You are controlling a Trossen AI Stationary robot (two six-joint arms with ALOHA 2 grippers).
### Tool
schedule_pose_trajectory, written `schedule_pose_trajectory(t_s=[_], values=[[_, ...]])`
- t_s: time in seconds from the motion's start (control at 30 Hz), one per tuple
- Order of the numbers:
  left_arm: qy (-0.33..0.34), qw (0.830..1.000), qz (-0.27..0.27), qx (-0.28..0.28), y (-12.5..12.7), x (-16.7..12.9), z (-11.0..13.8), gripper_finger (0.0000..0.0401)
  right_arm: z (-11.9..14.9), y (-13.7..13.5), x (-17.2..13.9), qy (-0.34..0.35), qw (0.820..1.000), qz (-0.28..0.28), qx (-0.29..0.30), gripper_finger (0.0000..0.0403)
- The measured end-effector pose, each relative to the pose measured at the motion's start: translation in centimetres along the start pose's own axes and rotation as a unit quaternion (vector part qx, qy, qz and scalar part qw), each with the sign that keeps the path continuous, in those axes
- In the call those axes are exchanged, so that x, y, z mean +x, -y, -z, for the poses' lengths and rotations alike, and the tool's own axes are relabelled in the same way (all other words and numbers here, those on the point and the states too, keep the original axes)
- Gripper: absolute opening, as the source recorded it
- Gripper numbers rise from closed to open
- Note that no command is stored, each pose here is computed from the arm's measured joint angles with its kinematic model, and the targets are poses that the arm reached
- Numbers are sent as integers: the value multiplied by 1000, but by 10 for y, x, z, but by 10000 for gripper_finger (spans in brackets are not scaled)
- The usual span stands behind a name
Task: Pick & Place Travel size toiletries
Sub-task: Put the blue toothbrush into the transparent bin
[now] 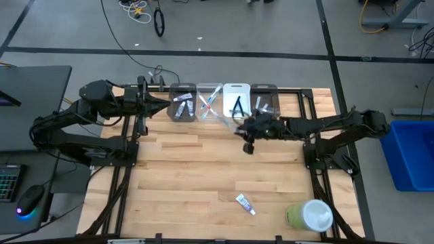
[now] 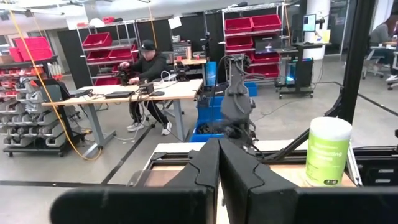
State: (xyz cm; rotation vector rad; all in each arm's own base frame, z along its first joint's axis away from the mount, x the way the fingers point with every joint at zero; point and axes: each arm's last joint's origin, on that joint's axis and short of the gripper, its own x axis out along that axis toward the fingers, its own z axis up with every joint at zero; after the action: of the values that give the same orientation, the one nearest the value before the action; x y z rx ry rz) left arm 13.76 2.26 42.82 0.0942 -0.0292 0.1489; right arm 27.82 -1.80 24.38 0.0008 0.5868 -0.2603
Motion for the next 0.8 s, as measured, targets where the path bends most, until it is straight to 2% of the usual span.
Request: schedule_pose_trajectory(t_s=[0.13,0.3,0.53,0.67,0.8], values=[[0,1000,-1,13,0,0,0,18,-14,10,1,70,996,10,59,87],[0,1000,-2,16,0,0,0,18,-28,24,0,142,982,20,123,86],[0,1000,-2,10,0,0,0,18,-34,38,-1,175,969,31,169,87],[0,1000,-3,14,0,0,0,18,-39,44,-2,206,956,30,209,86],[0,1000,-4,23,0,0,0,18,-46,51,-5,215,952,22,217,88]])
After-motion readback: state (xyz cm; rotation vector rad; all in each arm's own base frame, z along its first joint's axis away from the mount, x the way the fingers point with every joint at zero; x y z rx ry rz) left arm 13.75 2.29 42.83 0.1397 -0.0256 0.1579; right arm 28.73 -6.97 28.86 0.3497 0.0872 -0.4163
